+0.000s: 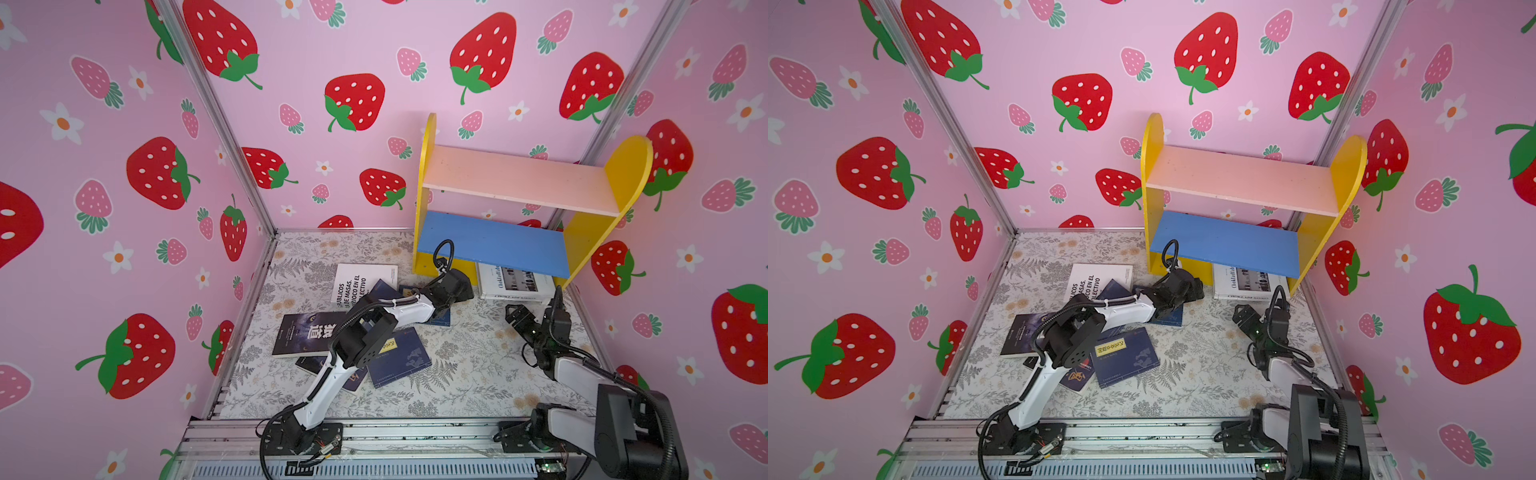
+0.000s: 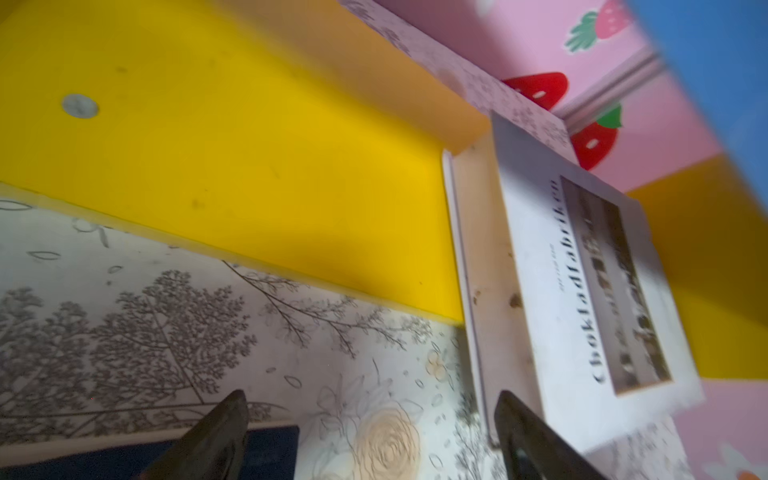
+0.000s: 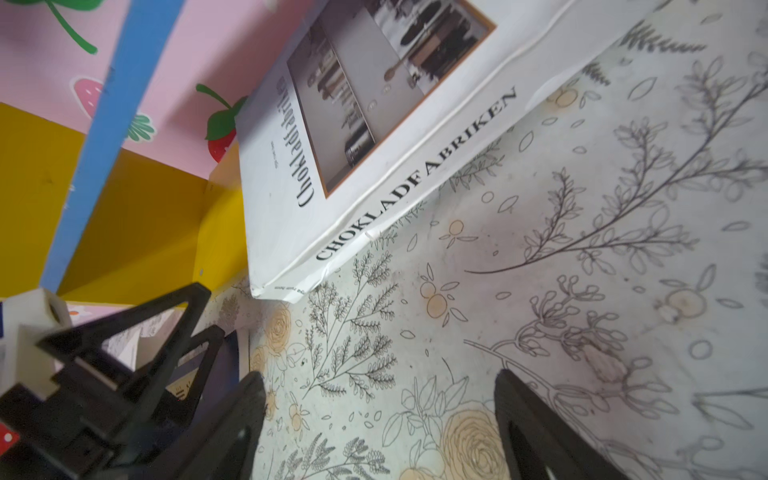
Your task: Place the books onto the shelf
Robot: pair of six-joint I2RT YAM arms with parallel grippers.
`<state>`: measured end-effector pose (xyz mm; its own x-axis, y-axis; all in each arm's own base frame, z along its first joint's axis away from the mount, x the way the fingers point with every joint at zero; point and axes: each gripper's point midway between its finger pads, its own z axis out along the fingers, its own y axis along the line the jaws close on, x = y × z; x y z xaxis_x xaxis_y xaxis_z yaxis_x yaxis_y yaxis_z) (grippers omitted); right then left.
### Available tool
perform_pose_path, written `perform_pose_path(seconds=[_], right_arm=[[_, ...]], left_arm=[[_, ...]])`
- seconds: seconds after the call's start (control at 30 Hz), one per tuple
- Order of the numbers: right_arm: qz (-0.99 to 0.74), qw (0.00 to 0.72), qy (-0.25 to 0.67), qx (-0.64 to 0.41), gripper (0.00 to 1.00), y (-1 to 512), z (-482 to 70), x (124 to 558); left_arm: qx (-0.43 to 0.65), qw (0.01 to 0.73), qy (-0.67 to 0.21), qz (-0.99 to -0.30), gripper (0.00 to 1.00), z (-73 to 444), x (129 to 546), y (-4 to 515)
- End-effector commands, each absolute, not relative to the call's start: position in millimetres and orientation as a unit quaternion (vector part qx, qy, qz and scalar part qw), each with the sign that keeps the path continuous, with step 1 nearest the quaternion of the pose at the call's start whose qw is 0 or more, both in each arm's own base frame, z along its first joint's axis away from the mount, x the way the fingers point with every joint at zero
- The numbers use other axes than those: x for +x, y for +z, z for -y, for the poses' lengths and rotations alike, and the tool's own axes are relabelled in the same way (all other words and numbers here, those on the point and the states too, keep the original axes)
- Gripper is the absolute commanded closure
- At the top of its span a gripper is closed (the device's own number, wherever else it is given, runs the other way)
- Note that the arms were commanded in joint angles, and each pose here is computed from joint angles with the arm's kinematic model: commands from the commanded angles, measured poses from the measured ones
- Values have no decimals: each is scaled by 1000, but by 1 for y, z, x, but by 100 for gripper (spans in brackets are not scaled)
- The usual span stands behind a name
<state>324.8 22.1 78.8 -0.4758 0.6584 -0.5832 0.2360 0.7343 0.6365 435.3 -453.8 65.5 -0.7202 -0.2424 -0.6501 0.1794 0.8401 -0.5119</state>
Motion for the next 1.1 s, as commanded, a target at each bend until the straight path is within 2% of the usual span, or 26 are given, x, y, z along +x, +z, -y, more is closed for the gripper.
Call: perform_pose_path(seconds=[0.0,0.13,0.27,0.47,0.83,1.07], right_arm=[[-798,478,234,284,11,111,-1,339],[-768,508,250,300,11,142,17,342],[-735,548,254,307,10,178,34,341],[-724,573,265,278,10,216,31,342],[-723,587,273,240,10,234,23,344],[-727,585,265,243,10,226,25,342]], left_arm=[[89,351,-343,-867,8,476,401,89],[134,335,-332,-872,9,474,388,83],[138,330,-315,-879,15,482,391,75],[121,339,-295,-885,17,500,402,61],[72,358,-267,-892,26,506,428,51],[50,364,-258,-893,29,512,438,43]])
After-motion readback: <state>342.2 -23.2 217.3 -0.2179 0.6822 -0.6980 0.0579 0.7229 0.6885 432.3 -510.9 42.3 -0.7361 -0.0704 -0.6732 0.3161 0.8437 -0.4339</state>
